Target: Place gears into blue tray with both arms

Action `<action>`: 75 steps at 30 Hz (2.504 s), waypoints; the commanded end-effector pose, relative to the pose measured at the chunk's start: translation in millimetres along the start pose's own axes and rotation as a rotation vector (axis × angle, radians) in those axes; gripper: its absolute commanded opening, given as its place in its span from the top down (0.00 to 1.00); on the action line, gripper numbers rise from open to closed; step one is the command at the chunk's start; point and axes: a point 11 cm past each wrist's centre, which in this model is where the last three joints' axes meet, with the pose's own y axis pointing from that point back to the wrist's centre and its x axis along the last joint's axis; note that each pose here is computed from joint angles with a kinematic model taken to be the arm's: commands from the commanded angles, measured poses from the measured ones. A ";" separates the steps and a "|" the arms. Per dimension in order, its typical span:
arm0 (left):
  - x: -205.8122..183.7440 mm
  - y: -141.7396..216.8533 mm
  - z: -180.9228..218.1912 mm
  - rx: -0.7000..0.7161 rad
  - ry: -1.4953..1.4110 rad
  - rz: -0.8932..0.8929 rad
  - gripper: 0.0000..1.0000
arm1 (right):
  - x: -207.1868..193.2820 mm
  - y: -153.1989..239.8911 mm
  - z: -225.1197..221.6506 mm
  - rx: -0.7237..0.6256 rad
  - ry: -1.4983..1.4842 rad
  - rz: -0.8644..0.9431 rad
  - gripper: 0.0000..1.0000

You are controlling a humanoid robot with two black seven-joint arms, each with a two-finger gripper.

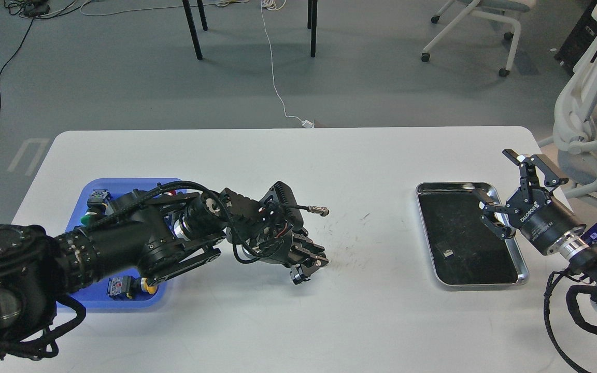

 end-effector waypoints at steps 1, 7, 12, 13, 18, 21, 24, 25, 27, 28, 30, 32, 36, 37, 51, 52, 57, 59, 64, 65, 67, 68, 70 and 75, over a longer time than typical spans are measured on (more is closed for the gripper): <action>5.2 25.6 -14.7 0.034 -0.023 0.020 0.90 | -1.2 -1.1 1.9 0.000 -0.004 -0.001 0.03; -12.6 118.0 -44.2 0.119 0.021 0.040 0.89 | -2.7 -3.4 -0.8 0.005 -0.001 -0.008 0.03; -74.0 198.7 -67.1 0.261 0.126 -0.025 0.89 | -4.0 -4.9 -1.6 0.007 0.000 -0.014 0.03; -86.6 207.6 -67.8 0.278 0.144 -0.045 0.89 | -4.6 -5.1 -0.7 0.005 0.000 -0.015 0.03; -151.0 235.8 -62.0 0.329 0.252 -0.135 0.88 | -4.6 -5.1 0.2 0.003 -0.001 -0.015 0.03; -175.6 242.3 -55.9 0.340 0.296 -0.162 0.88 | -4.5 -5.5 -0.3 0.004 0.001 -0.013 0.03; -183.8 240.5 -56.0 0.344 0.313 -0.165 0.87 | -5.0 -5.6 0.1 0.003 0.001 -0.015 0.03; -185.2 239.4 -57.5 0.346 0.316 -0.167 0.87 | -5.0 -5.6 0.1 0.003 0.001 -0.015 0.03; -187.1 237.4 -60.6 0.352 0.319 -0.173 0.87 | -5.0 -5.6 0.1 0.003 0.001 -0.015 0.03; -188.1 237.1 -61.4 0.354 0.321 -0.175 0.87 | -5.2 -6.0 -0.5 0.004 0.001 -0.016 0.03; -192.2 238.4 -62.8 0.361 0.327 -0.183 0.87 | -5.2 -6.0 -0.5 0.004 0.001 -0.016 0.03; -195.2 239.5 -65.8 0.372 0.333 -0.188 0.87 | -5.2 -6.0 -0.5 0.004 0.001 -0.016 0.03; -203.0 237.0 -66.0 0.374 0.349 -0.200 0.83 | -5.6 -6.3 -0.9 0.006 0.001 -0.017 0.03; -205.4 235.3 -64.1 0.370 0.355 -0.201 0.82 | -5.1 -6.1 -0.9 0.006 0.001 -0.015 0.03; -185.6 241.1 -74.9 0.404 0.328 -0.091 0.06 | -4.5 -7.2 -3.7 0.014 0.004 -0.011 0.03; -176.3 245.5 -79.6 0.418 0.333 -0.054 0.06 | -4.6 -7.7 -4.8 0.017 0.004 -0.011 0.03; -104.5 266.6 -95.3 0.398 0.532 0.341 0.02 | -7.1 -14.6 -13.9 0.036 0.015 -0.020 0.01; -78.2 270.1 -94.8 0.326 0.671 0.533 0.02 | -7.1 -17.8 -18.7 0.046 0.024 -0.016 0.01; -46.9 259.7 -90.2 0.045 1.157 0.950 0.02 | -4.7 -24.0 -28.2 0.065 0.053 0.013 0.01; -49.7 255.4 -88.6 -0.013 1.276 1.018 0.02 | -3.2 -24.5 -28.5 0.067 0.059 0.028 0.01; -52.4 252.4 -89.6 -0.099 1.434 1.132 0.02 | -5.4 -27.1 -26.8 0.069 0.058 0.037 0.01; -53.5 248.9 -90.4 -0.135 1.488 1.184 0.02 | -8.9 -29.6 -24.9 0.071 0.051 0.032 0.01; -61.2 241.9 -91.5 -0.180 1.560 1.282 0.02 | -16.0 -34.2 -20.6 0.074 0.034 0.017 0.01; -89.0 240.5 -91.0 -0.289 1.694 1.572 0.02 | -19.8 -36.4 -18.7 0.075 0.023 0.004 0.01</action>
